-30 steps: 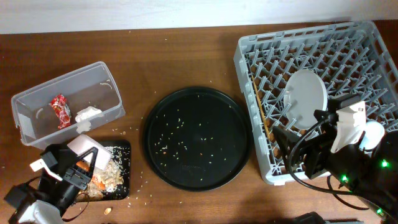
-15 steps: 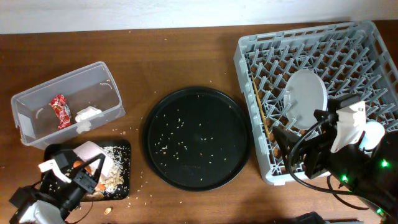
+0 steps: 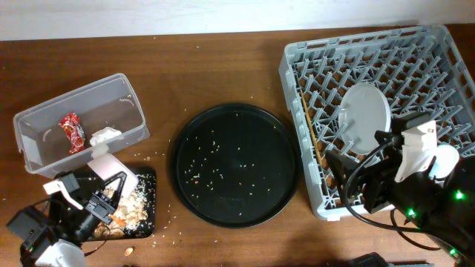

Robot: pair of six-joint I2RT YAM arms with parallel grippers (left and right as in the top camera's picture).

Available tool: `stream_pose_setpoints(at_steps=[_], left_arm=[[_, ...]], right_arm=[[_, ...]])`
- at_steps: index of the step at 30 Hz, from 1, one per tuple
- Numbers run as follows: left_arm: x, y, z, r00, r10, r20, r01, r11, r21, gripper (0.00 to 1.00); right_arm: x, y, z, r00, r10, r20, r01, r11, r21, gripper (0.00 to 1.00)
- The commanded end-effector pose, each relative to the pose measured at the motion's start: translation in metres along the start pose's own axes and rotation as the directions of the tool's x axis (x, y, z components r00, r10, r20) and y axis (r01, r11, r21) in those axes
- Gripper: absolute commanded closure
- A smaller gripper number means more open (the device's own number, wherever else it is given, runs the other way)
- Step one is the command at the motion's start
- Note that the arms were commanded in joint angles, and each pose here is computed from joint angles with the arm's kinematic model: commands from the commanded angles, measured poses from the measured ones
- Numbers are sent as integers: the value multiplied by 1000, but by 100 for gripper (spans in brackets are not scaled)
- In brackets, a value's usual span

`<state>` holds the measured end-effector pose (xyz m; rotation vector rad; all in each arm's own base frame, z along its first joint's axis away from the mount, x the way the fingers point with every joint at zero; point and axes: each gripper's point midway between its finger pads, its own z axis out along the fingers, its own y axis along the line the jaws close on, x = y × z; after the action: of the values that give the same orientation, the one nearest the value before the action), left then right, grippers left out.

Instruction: Sort waste into correct bins and load items into the dishwasher rack

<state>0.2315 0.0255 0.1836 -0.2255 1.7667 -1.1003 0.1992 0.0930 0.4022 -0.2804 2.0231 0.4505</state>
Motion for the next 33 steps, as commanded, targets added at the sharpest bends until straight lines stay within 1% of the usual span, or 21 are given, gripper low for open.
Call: stream_pose_setpoints(at_steps=[1,3,5,6,7,9,10,11,12,13,15,17,20,21,24,26,28,29,30,32,33], left_arm=[[2,6,-1,999,-27,-18,26,998,-49,100],[14,4,3,997,-41,-72,35,996,-80,100],[33,-16,21,970,96,-223,-112,992,-63,100],[34,-31,29,955,156,-253,-166,986,-16,100],[26,-39,37,954,166,-250,-167,986,15,100],[8,-59,63,949,211,-234,-184,974,131,100],[-5,-81,94,942,258,-216,-213,954,212,100],[-7,-92,109,939,277,-205,-226,944,240,100],[-4,-118,137,937,298,-181,-233,921,311,100],[15,-139,176,949,257,-186,-179,918,355,100],[48,-164,220,939,243,-242,-121,895,430,100],[75,-207,279,916,264,-304,-68,845,531,100],[95,-261,340,913,277,-298,-44,795,605,100],[109,-274,361,913,274,-301,-32,786,618,100],[157,-291,407,912,243,-331,33,761,647,100],[178,-291,423,906,197,-375,97,765,637,100],[195,-274,440,906,78,-417,205,781,590,100],[200,-268,442,900,65,-431,219,789,575,99],[200,-267,442,900,65,-432,219,789,574,90],[200,-267,442,897,69,-436,220,788,576,87],[199,-265,441,893,77,-444,221,784,580,77]], right_arm=[[-1,-1,-1,1000,0,7,0,1000,6,1],[-1,-1,-1,1000,0,7,0,1000,6,1],[-1,-1,-1,1000,0,7,0,1000,6,1],[-1,-1,-1,1000,0,7,0,1000,6,1],[-1,-1,-1,1000,0,7,0,1000,6,1],[-1,-1,-1,1000,0,7,0,1000,6,1],[-1,-1,-1,1000,0,7,0,1000,6,1],[-1,-1,-1,1000,0,7,0,1000,6,1],[-1,-1,-1,1000,0,7,0,1000,6,1],[-1,-1,-1,1000,0,7,0,1000,6,1],[-1,-1,-1,1000,0,7,0,1000,6,1],[-1,-1,-1,1000,0,7,0,1000,6,1],[-1,-1,-1,1000,0,7,0,1000,6,1],[-1,-1,-1,1000,0,7,0,1000,6,1],[-1,-1,-1,1000,0,7,0,1000,6,1],[-1,-1,-1,1000,0,7,0,1000,6,1],[-1,-1,-1,1000,0,7,0,1000,6,1],[-1,-1,-1,1000,0,7,0,1000,6,1],[-1,-1,-1,1000,0,7,0,1000,6,1],[-1,-1,-1,1000,0,7,0,1000,6,1],[-1,-1,-1,1000,0,7,0,1000,6,1]])
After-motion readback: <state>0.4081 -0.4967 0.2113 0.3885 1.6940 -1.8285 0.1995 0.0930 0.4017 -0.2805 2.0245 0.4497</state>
